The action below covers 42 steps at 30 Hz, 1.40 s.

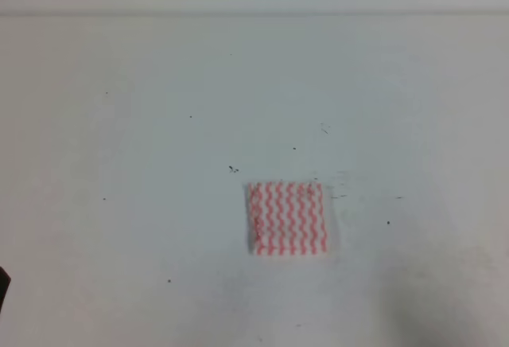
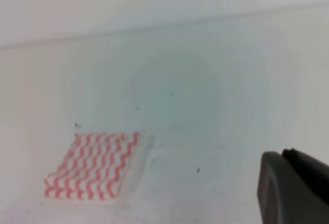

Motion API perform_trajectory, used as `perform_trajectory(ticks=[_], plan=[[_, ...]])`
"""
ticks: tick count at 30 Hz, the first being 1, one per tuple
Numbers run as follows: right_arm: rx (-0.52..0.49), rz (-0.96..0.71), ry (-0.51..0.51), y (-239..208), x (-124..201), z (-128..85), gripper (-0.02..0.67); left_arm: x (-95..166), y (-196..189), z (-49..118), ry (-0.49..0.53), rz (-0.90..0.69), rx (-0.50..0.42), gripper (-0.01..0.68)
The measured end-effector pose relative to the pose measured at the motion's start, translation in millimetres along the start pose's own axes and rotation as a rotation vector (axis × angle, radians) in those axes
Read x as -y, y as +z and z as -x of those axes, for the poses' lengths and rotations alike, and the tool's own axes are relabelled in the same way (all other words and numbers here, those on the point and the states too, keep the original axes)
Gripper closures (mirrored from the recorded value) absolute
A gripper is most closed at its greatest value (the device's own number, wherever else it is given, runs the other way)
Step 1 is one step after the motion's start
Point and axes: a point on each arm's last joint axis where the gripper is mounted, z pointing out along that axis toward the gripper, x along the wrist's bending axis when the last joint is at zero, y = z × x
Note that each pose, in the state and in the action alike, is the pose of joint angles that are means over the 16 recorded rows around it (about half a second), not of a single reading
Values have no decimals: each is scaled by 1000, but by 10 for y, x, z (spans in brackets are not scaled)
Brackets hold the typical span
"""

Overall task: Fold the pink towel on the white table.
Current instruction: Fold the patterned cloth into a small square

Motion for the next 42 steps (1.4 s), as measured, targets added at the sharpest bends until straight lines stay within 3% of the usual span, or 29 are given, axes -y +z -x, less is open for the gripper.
perform_trajectory(ticks=[15,31,42], plan=[[21,-17,-34,14,118,48,667,18,6,-5,7,-9,-6,675],[199,134,-140,-158,122,170,667,15,5,-17,7,-6,-19,675],[209,79,-142,-177,306,205,667,27,9,-22,11,-11,-25,675]])
